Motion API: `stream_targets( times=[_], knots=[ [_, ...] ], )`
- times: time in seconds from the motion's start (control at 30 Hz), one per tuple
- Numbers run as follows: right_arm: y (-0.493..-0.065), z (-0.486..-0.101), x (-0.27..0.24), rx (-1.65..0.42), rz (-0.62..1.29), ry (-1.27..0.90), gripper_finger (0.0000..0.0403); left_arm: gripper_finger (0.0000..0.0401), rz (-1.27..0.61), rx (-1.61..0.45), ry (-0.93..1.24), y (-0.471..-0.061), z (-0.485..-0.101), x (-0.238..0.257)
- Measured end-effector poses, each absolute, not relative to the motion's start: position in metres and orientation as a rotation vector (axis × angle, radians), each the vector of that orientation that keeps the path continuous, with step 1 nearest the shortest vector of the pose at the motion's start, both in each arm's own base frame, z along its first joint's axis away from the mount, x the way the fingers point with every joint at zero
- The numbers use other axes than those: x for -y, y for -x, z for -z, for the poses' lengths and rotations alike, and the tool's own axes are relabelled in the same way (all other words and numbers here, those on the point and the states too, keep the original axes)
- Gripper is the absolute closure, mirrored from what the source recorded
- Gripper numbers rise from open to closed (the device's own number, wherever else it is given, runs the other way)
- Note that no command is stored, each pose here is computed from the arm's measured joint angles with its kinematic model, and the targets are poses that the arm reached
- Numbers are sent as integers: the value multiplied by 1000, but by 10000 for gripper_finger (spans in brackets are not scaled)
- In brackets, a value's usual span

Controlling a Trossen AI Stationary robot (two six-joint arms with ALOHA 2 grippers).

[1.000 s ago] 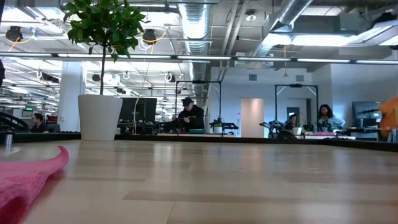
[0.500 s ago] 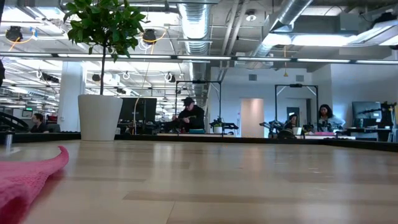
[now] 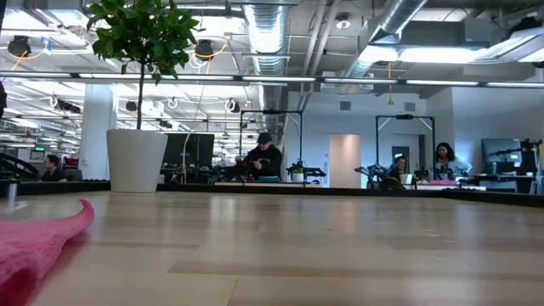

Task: Fold microfiber towels
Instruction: Stack the folded orange cloth on top of the folded orange cloth in the yellow bin, then fold the pink cloth

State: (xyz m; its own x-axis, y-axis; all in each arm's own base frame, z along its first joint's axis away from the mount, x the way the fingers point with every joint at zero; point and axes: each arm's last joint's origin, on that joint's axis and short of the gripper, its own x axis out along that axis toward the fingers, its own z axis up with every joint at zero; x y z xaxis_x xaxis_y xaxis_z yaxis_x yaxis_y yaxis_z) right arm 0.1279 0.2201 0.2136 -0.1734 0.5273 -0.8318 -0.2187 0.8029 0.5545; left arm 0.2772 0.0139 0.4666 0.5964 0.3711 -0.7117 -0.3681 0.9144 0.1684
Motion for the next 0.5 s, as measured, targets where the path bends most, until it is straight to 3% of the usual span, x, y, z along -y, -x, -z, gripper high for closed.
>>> stream_targets(
  times=[0.5],
  knots=[
    [-135,-215,-214,-1689,-656,-344,211,285,-391,-872,53,-274,-464,-12]
  ],
)
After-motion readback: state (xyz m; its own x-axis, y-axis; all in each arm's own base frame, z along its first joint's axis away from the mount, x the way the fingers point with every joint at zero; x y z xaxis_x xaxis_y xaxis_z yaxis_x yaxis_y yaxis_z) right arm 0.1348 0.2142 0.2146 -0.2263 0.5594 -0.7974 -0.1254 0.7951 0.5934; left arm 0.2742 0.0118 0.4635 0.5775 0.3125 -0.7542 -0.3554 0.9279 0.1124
